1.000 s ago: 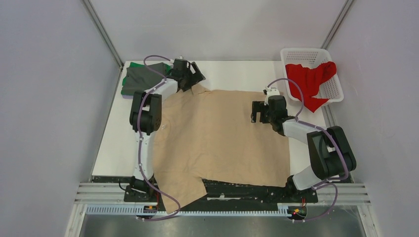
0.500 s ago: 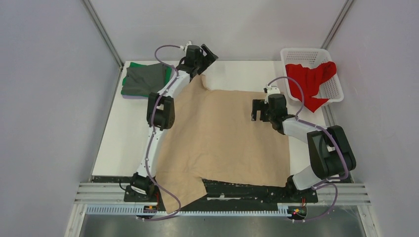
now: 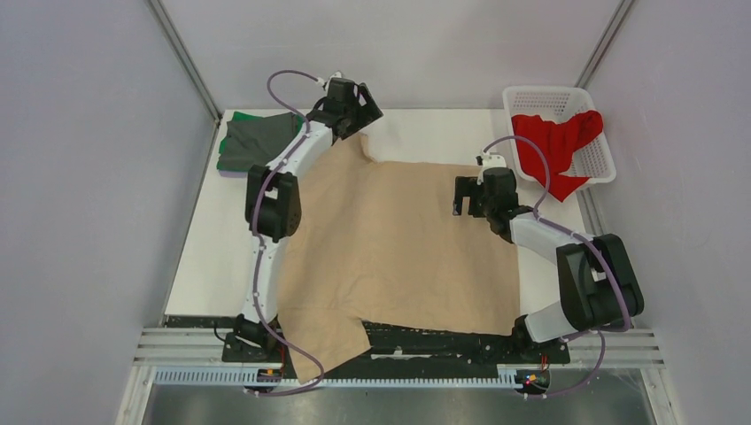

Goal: Fold and stack the t-shirts
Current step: Flatten out the tshirt

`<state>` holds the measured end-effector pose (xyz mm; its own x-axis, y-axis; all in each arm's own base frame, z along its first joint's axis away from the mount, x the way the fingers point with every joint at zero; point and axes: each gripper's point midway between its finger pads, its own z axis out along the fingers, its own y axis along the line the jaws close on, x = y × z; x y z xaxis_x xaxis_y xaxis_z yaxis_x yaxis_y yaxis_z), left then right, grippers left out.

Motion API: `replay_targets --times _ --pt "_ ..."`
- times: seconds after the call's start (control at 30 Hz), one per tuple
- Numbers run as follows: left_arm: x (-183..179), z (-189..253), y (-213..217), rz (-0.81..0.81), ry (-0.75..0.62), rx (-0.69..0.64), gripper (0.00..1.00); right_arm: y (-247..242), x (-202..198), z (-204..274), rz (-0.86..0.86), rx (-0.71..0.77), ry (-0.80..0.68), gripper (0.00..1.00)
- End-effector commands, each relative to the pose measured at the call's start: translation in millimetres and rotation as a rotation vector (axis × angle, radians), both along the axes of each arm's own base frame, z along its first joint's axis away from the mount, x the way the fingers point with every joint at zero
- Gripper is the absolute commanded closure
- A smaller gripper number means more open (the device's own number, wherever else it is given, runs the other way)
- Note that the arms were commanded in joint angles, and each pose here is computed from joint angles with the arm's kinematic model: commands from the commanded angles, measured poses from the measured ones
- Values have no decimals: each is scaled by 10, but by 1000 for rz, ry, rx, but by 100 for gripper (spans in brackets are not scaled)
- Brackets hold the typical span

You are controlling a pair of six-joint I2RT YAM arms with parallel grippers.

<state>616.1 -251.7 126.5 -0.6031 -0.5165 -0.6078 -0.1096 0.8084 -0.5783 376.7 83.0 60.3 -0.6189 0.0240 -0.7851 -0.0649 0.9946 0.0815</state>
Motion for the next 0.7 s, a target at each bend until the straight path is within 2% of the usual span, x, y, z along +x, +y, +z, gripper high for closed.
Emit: replay_targets --times 0.0,0.1,0.23,0.4,0.67 --pt "-429 579 301 15 -43 150 0 -40 -43 59 -29 11 -5 2" --pt "-690 413 391 26 -4 187 0 -23 -107 20 -21 23 7 2" --pt "-818 130 359 28 52 156 0 -41 -158 21 -23 23 -2 2" --pt "-681 -114 111 7 68 70 0 -60 -169 30 -25 15 -11 1" --pt "-271 -364 -438 -15 51 -67 0 -215 -200 124 -88 -28 -49 2"
